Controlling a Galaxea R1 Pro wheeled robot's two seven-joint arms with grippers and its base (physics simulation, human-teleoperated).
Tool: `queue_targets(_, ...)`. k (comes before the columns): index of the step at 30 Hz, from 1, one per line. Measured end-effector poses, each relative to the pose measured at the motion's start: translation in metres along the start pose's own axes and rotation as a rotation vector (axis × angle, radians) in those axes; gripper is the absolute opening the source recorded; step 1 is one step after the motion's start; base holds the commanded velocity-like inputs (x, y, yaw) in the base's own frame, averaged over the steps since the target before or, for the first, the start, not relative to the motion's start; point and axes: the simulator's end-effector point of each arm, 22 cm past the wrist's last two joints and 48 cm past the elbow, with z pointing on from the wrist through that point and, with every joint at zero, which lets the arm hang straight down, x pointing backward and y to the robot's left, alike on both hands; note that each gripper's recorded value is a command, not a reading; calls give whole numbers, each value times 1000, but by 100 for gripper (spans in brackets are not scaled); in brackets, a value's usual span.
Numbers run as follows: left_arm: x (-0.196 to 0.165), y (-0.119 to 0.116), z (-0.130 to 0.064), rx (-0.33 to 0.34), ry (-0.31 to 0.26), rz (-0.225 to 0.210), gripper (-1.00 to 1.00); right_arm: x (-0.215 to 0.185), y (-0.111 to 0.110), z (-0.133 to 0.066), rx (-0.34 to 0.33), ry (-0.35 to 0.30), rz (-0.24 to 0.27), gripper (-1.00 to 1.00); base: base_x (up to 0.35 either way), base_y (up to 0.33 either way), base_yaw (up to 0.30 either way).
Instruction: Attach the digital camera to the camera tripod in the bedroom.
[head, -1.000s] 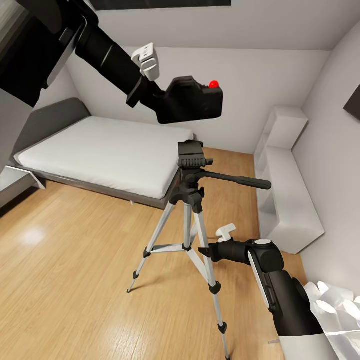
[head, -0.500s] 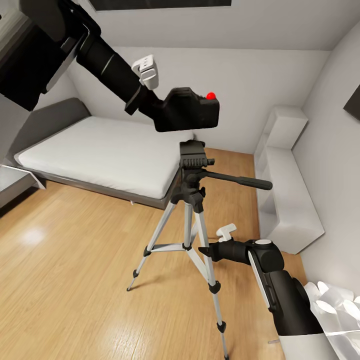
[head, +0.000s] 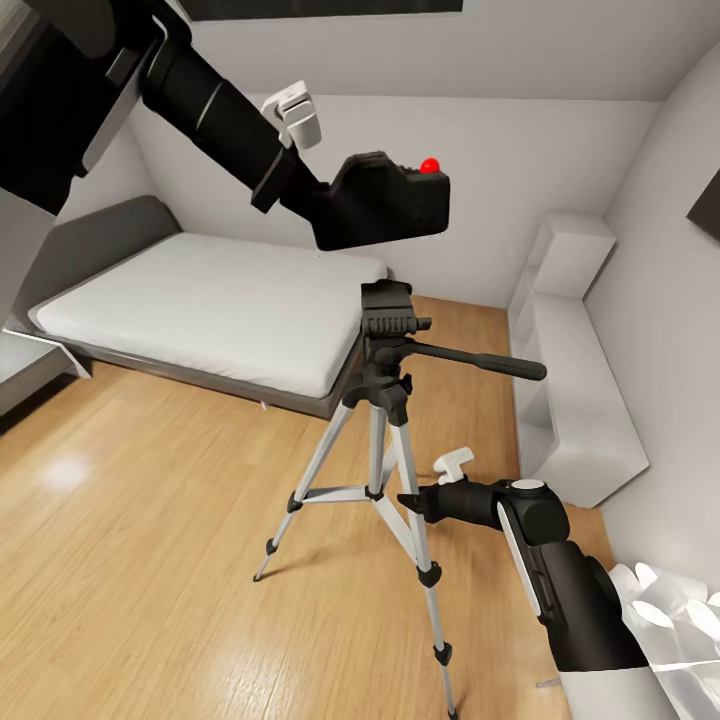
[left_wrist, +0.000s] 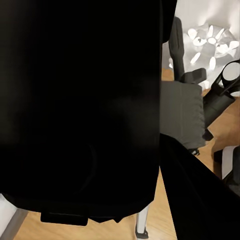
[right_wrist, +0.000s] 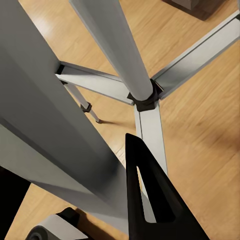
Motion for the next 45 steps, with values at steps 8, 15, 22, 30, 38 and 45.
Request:
queue_targets(8, -2, -5, -2, -4, 0, 20, -100, 0, 0, 0, 0, 0, 0, -100, 0, 0, 0)
queue_targets(15, 1, -7, -10, -18, 2, 37, -100, 0, 0, 0, 0, 0, 0, -100, 0, 0, 0)
queue_targets(22, -1, -13, -11, -14, 5, 63, -100, 0, 0, 0, 0, 0, 0, -100, 0, 0, 0)
queue_targets(30, -8, -25, -9, 39, -24, 63, -100, 0, 0, 0, 2, 1, -6, -100, 0, 0, 0)
queue_targets(38, -8, -28, -7, 51, -27, 62, -100, 0, 0, 0, 2, 1, -6, -100, 0, 0, 0)
queue_targets(45, 1, -28, 2, 54, 12, 57, -100, 0, 0, 0, 2, 1, -6, -100, 0, 0, 0)
